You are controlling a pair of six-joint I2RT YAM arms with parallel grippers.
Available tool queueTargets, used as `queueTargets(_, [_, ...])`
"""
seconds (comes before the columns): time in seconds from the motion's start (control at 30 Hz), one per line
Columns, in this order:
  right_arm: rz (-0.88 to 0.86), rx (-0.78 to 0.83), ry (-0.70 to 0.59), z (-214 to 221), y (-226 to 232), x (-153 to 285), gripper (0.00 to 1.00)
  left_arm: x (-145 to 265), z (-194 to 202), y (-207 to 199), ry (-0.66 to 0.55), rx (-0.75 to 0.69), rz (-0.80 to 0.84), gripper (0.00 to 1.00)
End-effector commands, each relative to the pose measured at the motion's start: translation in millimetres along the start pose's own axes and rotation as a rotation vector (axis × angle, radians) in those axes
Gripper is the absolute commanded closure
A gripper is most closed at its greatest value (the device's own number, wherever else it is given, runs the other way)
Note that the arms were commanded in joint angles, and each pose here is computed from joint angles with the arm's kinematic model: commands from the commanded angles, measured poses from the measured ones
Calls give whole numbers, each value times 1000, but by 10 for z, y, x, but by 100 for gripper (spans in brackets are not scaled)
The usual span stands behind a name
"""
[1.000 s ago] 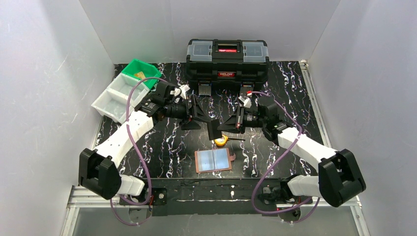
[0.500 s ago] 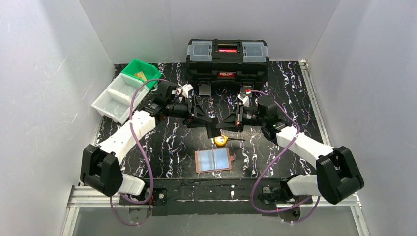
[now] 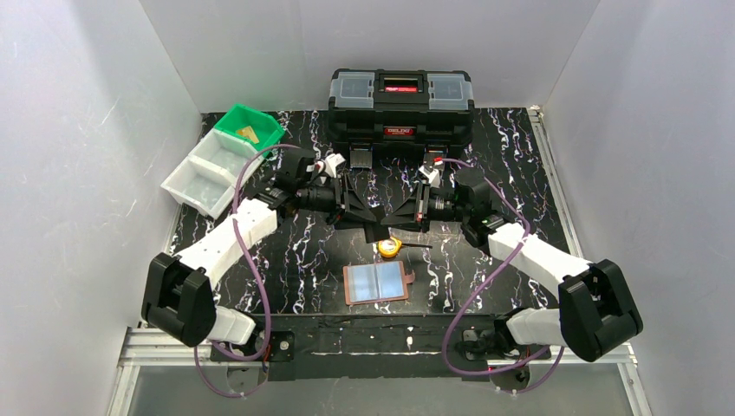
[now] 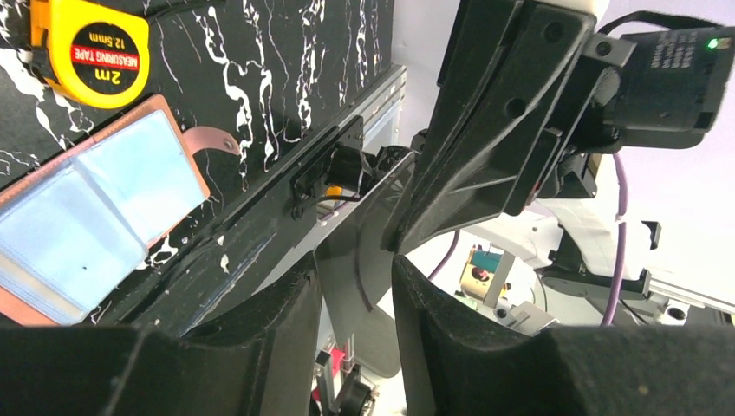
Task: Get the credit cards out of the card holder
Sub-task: Remove the credit card from the card holder, then place the credit card in the storage box.
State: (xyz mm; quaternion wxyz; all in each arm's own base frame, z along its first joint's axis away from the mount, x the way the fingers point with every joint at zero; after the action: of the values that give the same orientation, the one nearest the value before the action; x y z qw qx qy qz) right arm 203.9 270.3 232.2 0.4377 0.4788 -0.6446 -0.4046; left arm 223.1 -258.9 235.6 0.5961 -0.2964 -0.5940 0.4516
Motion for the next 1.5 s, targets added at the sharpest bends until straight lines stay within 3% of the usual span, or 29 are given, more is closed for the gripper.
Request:
queueTargets(0.0, [-79, 76, -19, -64, 337, 37, 99, -6, 165, -6, 46, -3, 27, 67])
queueTargets(0.1, [-80, 80, -26, -56, 362, 49, 99, 1, 183, -17, 46, -1, 43, 69])
queueTargets(0.2, [-73, 81, -18, -42, 354, 40, 99, 8, 179, -43, 40, -1, 53, 77])
queueTargets(0.3, [-49, 82, -10, -29, 309, 21, 92, 12, 144, -83, 19, -7, 54, 97])
queueTargets(0.33, [-34, 88, -11, -32, 293, 21, 80, 8, 128, -90, 11, -6, 47, 100])
queueTargets(0.43, [58, 109, -22, -63, 247, 46, 27, 12, 23, -84, -55, -8, -9, 100])
queueTargets(0.5, [162, 118, -36, -111, 199, 96, 4, 40, -62, -70, -115, 0, -77, 100])
queueTargets(0.53, [232, 104, -38, -117, 138, 132, 2, 67, -120, -73, -160, -2, -112, 100])
queueTargets(0.8, [549, 124, -107, -360, -47, 507, 2, 544, -898, -62, -528, 1, -390, 100])
queueTargets(1.07, [756, 138, -90, -338, -510, 817, 2, 954, -1601, 285, -753, 190, -543, 100])
queueTargets(1.2, [840, 164, -108, -393, -589, 944, 2, 1229, -2035, 456, -950, 228, -565, 100])
queueTargets(1.47, [928, 185, -73, -730, -599, 1112, 2, 1966, -2903, 674, -1027, 364, -696, 100])
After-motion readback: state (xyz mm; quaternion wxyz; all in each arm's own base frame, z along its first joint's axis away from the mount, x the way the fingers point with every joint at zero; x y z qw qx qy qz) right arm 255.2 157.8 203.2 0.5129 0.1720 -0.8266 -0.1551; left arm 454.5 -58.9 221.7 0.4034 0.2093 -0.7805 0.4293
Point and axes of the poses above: each gripper's point midway between its finger pads, its own x axis back along the fingers, its own y axis along the line the jaws close on, z = x × y, the point moved 3 cm from there along x, back along the fingers, and after that the axes turned 11 degrees about x, right-handed, at the moved point
